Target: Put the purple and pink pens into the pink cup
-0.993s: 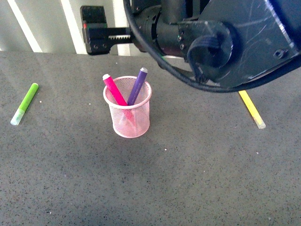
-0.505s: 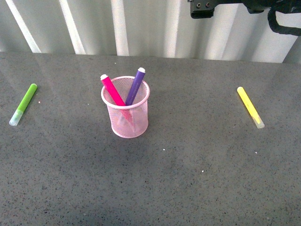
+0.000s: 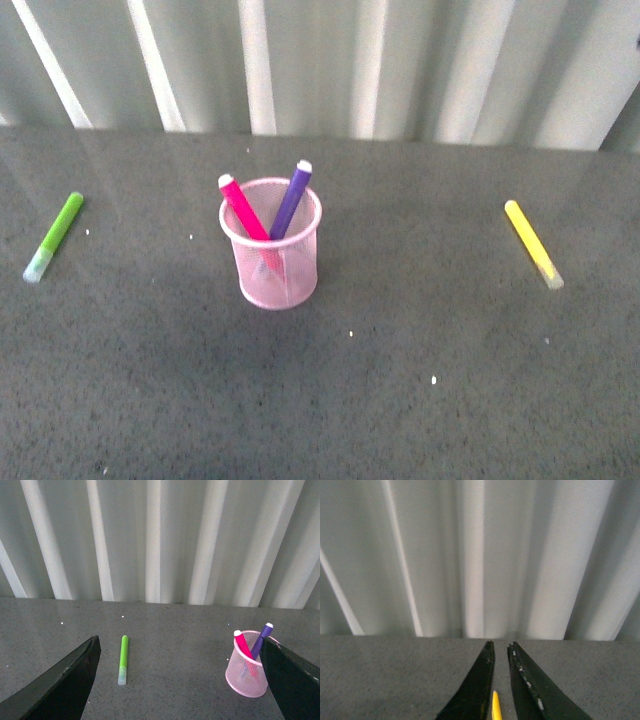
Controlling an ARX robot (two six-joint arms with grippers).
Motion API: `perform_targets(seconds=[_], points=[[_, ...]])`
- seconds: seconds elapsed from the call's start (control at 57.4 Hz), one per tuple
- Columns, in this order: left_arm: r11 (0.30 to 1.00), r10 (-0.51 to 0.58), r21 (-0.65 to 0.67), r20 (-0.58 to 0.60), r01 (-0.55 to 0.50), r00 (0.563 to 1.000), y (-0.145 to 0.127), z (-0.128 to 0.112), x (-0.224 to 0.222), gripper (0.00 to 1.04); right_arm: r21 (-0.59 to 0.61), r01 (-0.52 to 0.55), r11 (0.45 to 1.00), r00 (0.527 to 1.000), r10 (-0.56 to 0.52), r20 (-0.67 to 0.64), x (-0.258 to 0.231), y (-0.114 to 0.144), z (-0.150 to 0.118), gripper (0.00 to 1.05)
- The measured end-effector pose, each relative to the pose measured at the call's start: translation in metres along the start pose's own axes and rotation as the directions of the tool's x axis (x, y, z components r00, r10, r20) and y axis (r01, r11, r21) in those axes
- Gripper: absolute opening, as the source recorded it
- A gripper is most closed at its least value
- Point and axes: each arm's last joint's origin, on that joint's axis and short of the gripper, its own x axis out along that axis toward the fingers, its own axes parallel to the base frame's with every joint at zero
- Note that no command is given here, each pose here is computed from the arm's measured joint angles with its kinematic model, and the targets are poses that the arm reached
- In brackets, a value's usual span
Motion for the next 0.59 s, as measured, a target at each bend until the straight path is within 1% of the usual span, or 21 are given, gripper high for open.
perform_targets(seconds=[0.035,0.192,0.296,0.592], points=[[1.0,0.001,0.0,0.0,-0.001,1.0,0.0,0.0,0.0,0.98,-0.001,-0.006,1.0,1.0,0.006,0.0,-0.006,-0.002,-0.001,0.03],[1.0,0.0,0.0,0.0,0.0,1.0,0.0,0.0,0.0,0.98,0.001,0.005,1.0,1.0,-0.005,0.025,-0.029,-0.016,-0.006,0.03],[1.0,0.0,0.0,0.0,0.0,1.0,0.0,0.0,0.0,0.98,-0.003,0.008,1.0,1.0,-0.008,-0.008,-0.045,-0.024,-0.015,0.03],[1.0,0.0,0.0,0.0,0.0,1.0,0.0,0.0,0.0,0.98,-0.001,0.004,1.0,1.0,-0.004,0.0,-0.08,-0.038,-0.014,0.03]])
